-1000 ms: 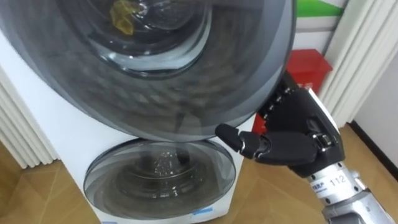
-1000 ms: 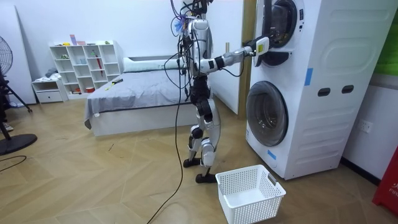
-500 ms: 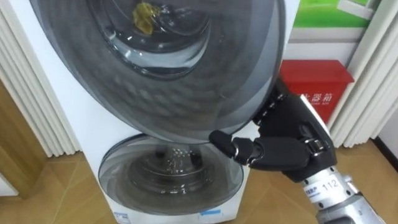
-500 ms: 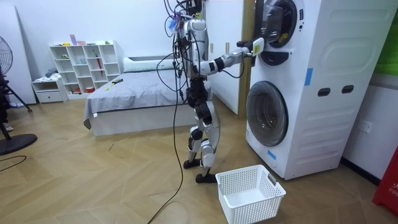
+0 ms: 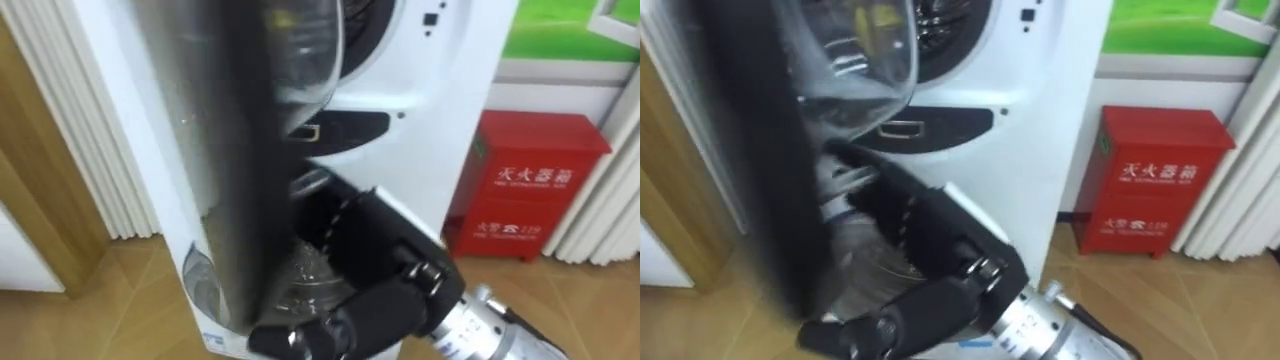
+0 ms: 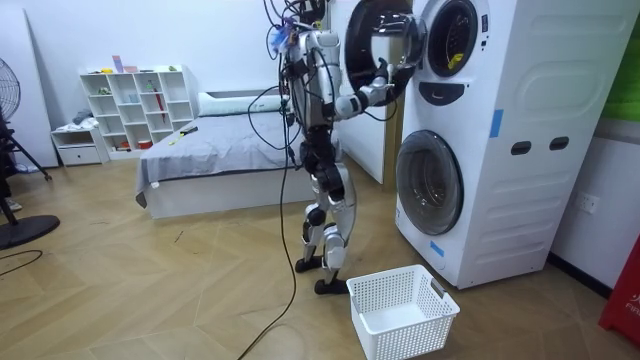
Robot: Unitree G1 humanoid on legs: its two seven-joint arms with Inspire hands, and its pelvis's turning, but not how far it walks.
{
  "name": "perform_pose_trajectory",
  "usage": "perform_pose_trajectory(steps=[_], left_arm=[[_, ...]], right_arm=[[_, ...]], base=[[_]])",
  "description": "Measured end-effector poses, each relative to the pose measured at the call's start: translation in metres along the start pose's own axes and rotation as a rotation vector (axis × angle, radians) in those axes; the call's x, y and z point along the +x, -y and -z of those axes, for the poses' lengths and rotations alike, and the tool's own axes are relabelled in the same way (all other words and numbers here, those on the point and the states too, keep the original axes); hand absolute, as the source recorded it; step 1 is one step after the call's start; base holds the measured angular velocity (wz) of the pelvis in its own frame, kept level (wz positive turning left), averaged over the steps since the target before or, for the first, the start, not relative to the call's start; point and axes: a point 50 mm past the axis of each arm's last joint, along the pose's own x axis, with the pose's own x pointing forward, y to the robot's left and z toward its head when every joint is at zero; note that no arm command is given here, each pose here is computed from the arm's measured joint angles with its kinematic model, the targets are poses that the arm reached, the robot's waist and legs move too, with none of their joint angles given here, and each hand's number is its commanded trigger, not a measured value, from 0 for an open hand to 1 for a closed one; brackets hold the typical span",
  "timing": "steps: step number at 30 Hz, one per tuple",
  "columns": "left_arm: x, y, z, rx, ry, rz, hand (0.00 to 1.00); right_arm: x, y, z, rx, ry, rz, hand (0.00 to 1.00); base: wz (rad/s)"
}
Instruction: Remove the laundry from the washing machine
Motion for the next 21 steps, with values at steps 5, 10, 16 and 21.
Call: perform_pose_trajectory(steps=[5,10,16,21], left_arm=[[0.0,-0.001,-0.002,-0.005,0.005,-0.003,0.0],[0.0,-0.005,-0.001,-0.038,0.006,-0.014,0.0],[0.0,-0.005,-0.001,-0.042,0.004,-0.013,0.0],[0.0,-0.004,-0.001,-0.043,0.005,-0.011,0.0]], right_arm=[[0.004,-0.008,0.001,0.006,-0.002,-0.096,0.0],[0.005,-0.012,0.002,0.009,0.0,-0.155,0.0],[0.004,-0.013,0.002,0.009,-0.001,-0.191,0.0],[0.004,-0.014,0.002,0.014,-0.008,-0.211,0.0]], base=[[0.22],[0.02],[0.0],[0.0]])
